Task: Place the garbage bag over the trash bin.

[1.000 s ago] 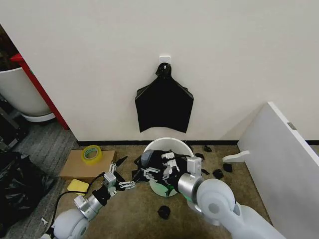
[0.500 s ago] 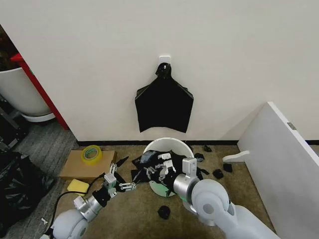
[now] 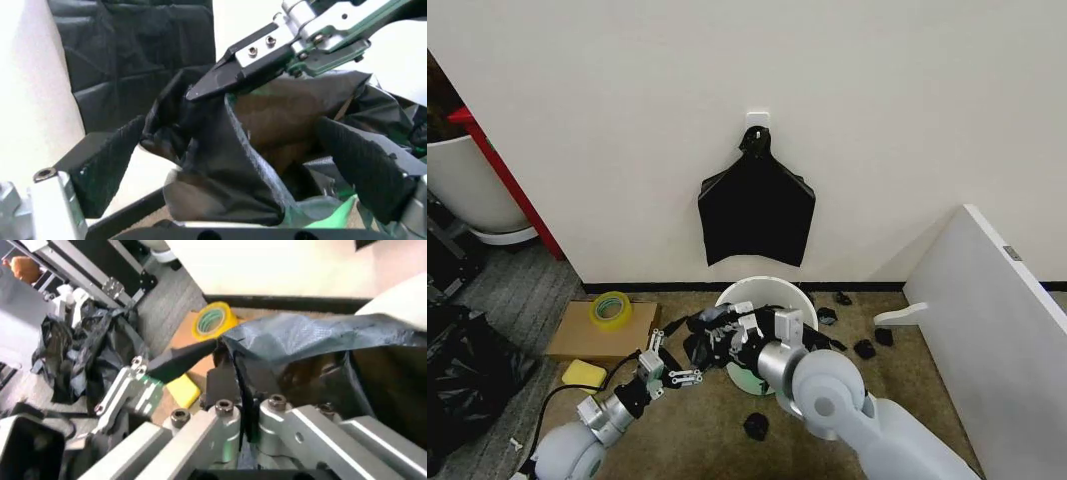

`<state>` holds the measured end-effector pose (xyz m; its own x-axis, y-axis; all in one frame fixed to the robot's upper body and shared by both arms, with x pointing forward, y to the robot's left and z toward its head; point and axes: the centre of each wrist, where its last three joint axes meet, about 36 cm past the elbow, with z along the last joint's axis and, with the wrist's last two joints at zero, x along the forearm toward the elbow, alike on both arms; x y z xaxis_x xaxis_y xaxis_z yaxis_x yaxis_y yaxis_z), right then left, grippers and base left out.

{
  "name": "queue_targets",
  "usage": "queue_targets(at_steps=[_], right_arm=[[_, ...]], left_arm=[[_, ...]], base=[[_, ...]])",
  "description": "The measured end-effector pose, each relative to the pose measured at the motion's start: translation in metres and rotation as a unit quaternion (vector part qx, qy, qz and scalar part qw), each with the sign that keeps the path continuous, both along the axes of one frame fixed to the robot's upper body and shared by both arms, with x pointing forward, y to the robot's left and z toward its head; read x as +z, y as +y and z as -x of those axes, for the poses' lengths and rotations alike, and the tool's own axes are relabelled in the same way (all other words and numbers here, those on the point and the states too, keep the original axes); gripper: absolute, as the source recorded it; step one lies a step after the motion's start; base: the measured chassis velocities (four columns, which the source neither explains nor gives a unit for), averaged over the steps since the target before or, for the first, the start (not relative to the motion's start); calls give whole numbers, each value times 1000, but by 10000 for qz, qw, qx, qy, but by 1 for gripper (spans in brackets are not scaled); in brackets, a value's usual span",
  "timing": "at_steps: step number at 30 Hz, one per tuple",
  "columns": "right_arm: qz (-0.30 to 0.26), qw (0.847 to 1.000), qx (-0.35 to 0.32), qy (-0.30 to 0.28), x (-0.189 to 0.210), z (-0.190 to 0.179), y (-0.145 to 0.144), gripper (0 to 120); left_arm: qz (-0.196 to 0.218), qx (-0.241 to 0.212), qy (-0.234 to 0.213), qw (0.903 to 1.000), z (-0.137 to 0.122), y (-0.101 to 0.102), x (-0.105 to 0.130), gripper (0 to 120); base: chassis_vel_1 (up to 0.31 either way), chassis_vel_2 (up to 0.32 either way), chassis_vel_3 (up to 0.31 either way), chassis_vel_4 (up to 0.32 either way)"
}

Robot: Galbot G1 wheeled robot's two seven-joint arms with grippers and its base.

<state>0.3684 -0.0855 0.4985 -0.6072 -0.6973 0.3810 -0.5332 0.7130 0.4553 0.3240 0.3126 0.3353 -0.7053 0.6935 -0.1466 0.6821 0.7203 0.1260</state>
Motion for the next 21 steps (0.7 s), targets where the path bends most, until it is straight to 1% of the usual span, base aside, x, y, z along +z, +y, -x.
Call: queue_targets(at_steps=[1, 2, 7, 8, 9, 15, 16, 21], right_arm=[[14, 10000, 2, -47, 1, 0, -2, 4], [14, 10000, 2, -47, 1, 0, -2, 4], [-20, 9994, 46, -331, 13, 9, -22, 27], [-9, 9993, 51, -368, 16, 11, -27, 30], [-9, 9993, 51, -368, 16, 11, -27, 30], [-106, 9975, 105, -694, 39, 33, -56, 57], [-106, 9975, 105, -694, 39, 33, -56, 57], [-184, 9928, 54, -1183, 64, 52, -87, 78]], left_arm=[[7, 18, -15, 10000, 0, 0, 1, 100], [7, 18, -15, 10000, 0, 0, 1, 100], [16, 77, -58, 10000, 2, 5, 3, 100], [22, 76, -63, 9999, 3, 5, 3, 100], [22, 76, -63, 9999, 3, 5, 3, 100], [84, -5, -64, 9999, 18, 1, 5, 100], [84, -5, -64, 9999, 18, 1, 5, 100], [255, 51, -138, 9996, 30, 1, 13, 100]], base=[[0, 0, 0, 0], [0, 0, 0, 0], [0, 0, 0, 0], [0, 0, 0, 0], [0, 0, 0, 0], [0, 0, 0, 0], [0, 0, 0, 0], [0, 0, 0, 0]])
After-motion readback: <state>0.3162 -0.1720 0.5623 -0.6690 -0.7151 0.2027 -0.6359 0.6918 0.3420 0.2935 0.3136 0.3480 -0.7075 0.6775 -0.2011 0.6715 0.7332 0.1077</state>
